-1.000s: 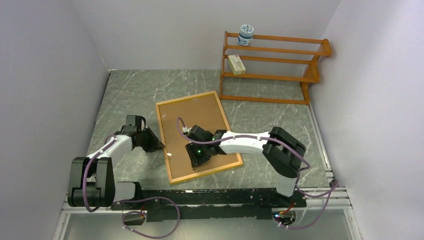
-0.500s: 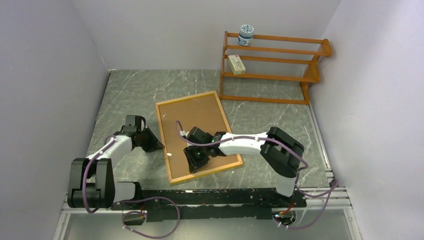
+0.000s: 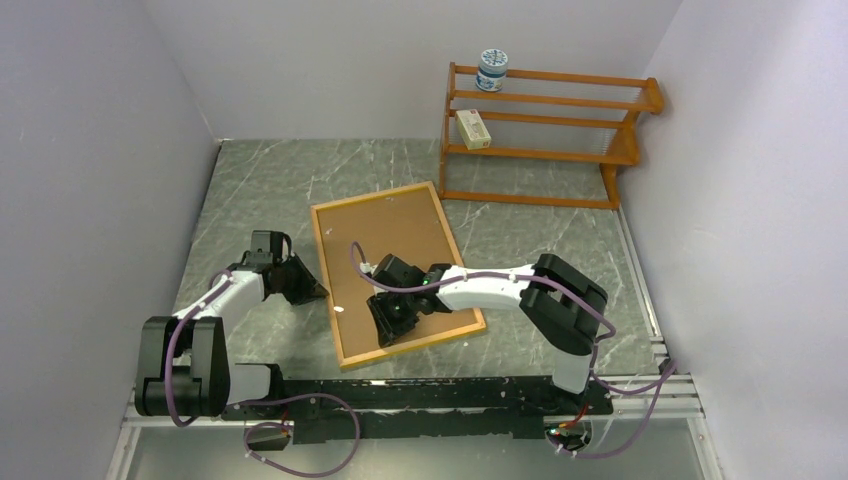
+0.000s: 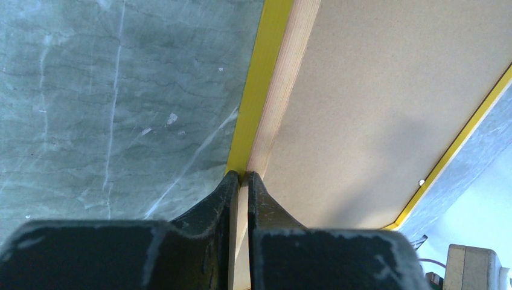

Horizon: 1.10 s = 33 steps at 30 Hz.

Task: Put the photo into the frame
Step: Install the photo frame at the center of the board.

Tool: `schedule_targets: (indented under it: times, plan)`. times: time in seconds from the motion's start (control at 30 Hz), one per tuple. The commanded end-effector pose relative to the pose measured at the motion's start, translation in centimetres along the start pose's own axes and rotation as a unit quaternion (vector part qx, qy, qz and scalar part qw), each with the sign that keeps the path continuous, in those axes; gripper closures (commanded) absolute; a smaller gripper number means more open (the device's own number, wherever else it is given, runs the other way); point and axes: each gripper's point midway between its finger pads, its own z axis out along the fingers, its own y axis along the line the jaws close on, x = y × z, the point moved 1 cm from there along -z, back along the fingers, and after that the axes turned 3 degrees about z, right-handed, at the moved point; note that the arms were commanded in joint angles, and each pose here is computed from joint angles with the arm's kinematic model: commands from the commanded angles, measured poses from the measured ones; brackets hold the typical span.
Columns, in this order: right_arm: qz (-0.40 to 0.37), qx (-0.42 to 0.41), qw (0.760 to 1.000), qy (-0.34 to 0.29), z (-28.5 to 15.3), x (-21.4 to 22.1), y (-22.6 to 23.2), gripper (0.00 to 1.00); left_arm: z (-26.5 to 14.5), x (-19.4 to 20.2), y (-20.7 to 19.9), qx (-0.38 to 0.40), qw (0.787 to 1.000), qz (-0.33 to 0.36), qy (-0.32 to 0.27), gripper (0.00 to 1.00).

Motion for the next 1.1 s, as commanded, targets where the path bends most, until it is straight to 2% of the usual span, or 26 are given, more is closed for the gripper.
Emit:
schedule_targets:
  times: [0.0, 0.23, 0.7, 0.93, 1.07]
  plan:
    - [0.019, 0.069, 0.996, 0.051, -0.3, 2.9, -2.7, 0.73, 0.5, 0.3, 0.8, -0.019, 1.000, -0.003, -0.002, 0.89]
    - [0.025, 0.104, 0.992, 0.064, -0.7, 3.4, -3.7, 0.72, 0.5, 0.2, 1.1, -0.027, 1.000, -0.002, -0.002, 0.88]
    - [0.034, 0.120, 0.989, 0.084, -1.5, 4.4, -4.1, 0.56, 0.4, 0.0, 1.5, -0.042, 0.999, -0.002, -0.004, 0.88]
    - [0.036, 0.130, 0.988, 0.075, -2.6, 4.1, -4.0, 0.48, 0.4, -0.1, 1.3, -0.039, 0.999, -0.003, -0.004, 0.88]
    - [0.039, 0.142, 0.988, 0.039, -3.9, 2.7, -3.8, 0.46, 0.2, -0.3, 1.0, -0.036, 0.999, -0.001, -0.008, 0.86]
